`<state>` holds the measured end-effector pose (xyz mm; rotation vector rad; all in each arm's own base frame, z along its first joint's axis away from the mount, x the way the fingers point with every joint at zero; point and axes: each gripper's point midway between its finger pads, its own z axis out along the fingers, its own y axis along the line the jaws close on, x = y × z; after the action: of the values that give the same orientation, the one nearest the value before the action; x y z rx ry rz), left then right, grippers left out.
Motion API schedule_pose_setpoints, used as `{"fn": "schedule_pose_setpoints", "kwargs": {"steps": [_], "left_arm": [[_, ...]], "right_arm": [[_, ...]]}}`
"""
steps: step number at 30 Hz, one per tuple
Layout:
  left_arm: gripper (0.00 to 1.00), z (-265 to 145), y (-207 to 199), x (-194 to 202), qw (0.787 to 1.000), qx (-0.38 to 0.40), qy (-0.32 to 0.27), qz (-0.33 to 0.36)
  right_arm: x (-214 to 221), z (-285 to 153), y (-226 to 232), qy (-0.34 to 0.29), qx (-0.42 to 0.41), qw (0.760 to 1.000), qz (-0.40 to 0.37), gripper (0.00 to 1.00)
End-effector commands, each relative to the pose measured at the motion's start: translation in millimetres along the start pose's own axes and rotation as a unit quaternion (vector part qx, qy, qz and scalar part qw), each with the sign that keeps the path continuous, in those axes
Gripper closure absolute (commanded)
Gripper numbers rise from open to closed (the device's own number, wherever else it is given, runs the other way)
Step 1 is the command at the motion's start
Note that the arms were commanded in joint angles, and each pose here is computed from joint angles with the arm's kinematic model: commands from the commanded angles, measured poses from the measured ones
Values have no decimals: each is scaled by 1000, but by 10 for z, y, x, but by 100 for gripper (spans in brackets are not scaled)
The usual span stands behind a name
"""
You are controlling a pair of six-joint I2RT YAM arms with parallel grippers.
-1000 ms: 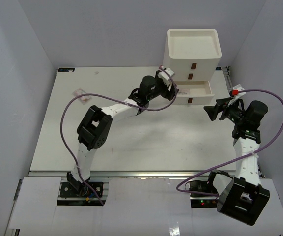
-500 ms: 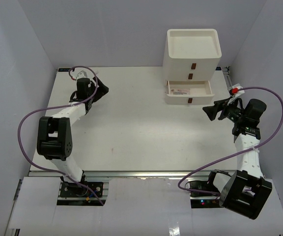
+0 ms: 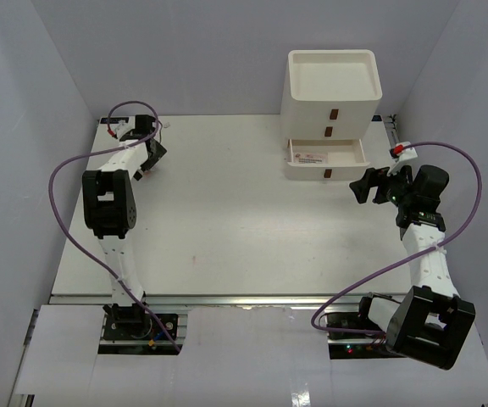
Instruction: Organize the makeup
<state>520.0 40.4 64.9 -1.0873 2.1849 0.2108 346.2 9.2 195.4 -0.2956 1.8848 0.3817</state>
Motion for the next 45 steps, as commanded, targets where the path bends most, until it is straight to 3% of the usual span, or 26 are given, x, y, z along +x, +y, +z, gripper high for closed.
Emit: {"fn": "schedule_pose_setpoints", "kwargs": {"steps": [1,8,22,38,41,45], "left_arm": [[2,-7,178,-148,998,-58,-6,14],[2,190,214,-386,998,-67,-14,18],[3,562,255,-186,997,-44,41,55],[12,603,258,4,994,-19,66,83],[23,588,252,18,994,-11,70,86],[48,534,194,63,992,13,82,90]], "right_arm": [[-198,-7,-71,-20,22,999,-16,10],[-185,7,-66,-19,20,999,-17,10],[-177,9,-42,-21,13,1000,-17,10],[-192,0,-13,-25,6,1000,-18,10],[-200,0,-3,-26,5,999,-19,10],[-207,-4,-2,-27,4,999,-19,10]]}}
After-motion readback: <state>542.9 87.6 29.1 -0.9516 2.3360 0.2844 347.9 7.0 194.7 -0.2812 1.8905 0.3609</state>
